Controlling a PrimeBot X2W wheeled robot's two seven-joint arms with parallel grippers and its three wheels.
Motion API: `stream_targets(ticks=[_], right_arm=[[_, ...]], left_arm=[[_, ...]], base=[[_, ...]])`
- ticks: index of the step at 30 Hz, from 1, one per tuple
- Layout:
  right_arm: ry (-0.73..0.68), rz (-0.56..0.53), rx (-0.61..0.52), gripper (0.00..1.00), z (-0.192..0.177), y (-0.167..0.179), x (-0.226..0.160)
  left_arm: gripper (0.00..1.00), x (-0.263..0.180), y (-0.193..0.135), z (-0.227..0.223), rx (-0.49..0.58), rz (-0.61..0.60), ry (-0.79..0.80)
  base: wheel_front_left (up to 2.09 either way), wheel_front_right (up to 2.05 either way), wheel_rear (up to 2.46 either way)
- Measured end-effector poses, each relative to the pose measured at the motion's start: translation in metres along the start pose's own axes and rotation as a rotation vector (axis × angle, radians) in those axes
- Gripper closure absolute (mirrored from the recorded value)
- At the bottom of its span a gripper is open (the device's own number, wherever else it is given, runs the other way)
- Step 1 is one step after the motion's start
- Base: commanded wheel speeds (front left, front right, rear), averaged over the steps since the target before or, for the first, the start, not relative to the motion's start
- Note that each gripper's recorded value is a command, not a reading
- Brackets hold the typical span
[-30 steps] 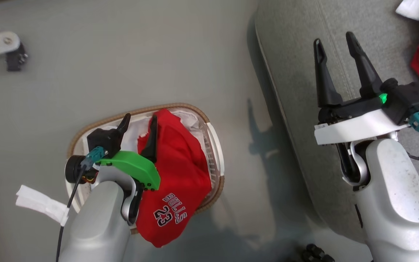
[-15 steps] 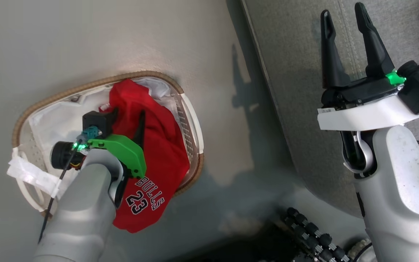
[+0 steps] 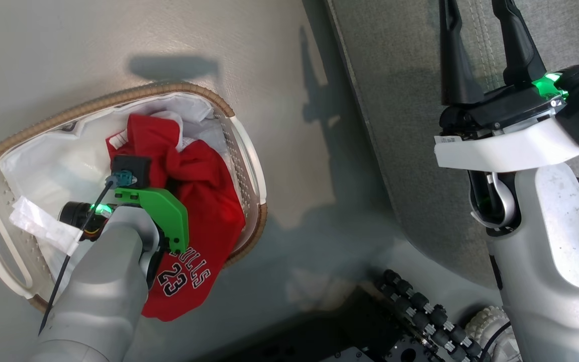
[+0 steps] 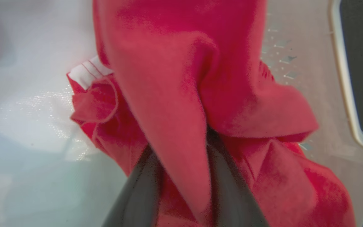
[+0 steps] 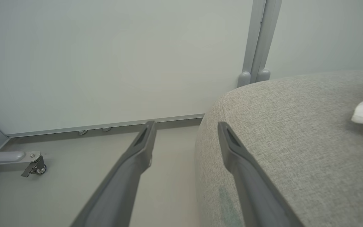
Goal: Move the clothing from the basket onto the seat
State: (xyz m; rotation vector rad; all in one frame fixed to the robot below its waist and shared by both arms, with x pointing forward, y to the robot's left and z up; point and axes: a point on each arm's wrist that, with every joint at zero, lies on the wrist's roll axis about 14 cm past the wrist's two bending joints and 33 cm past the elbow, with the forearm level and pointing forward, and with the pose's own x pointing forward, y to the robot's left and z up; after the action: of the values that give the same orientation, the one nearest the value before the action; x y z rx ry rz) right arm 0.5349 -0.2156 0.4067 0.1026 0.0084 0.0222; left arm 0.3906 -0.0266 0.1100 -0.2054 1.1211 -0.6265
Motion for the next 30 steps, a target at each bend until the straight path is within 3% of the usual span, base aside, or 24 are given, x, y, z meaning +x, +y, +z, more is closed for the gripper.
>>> stream_targets(ticks=[17,30], right_arm=[[0.01,0.017,-0.016,0.0,0.028,0.014,-0.032],[0.06,0.084,0.036,0.0,0.036,0.055,-0.093]], left_arm=[[1.0,-0.057,-0.031,0.005,-0.019,0.009,-0.088],[1.0,-0.144,-0.065,0.07,-0.012,0.009,-0.422]], base=[[0.0,0.0,0.0],[0.0,0.0,0.0]])
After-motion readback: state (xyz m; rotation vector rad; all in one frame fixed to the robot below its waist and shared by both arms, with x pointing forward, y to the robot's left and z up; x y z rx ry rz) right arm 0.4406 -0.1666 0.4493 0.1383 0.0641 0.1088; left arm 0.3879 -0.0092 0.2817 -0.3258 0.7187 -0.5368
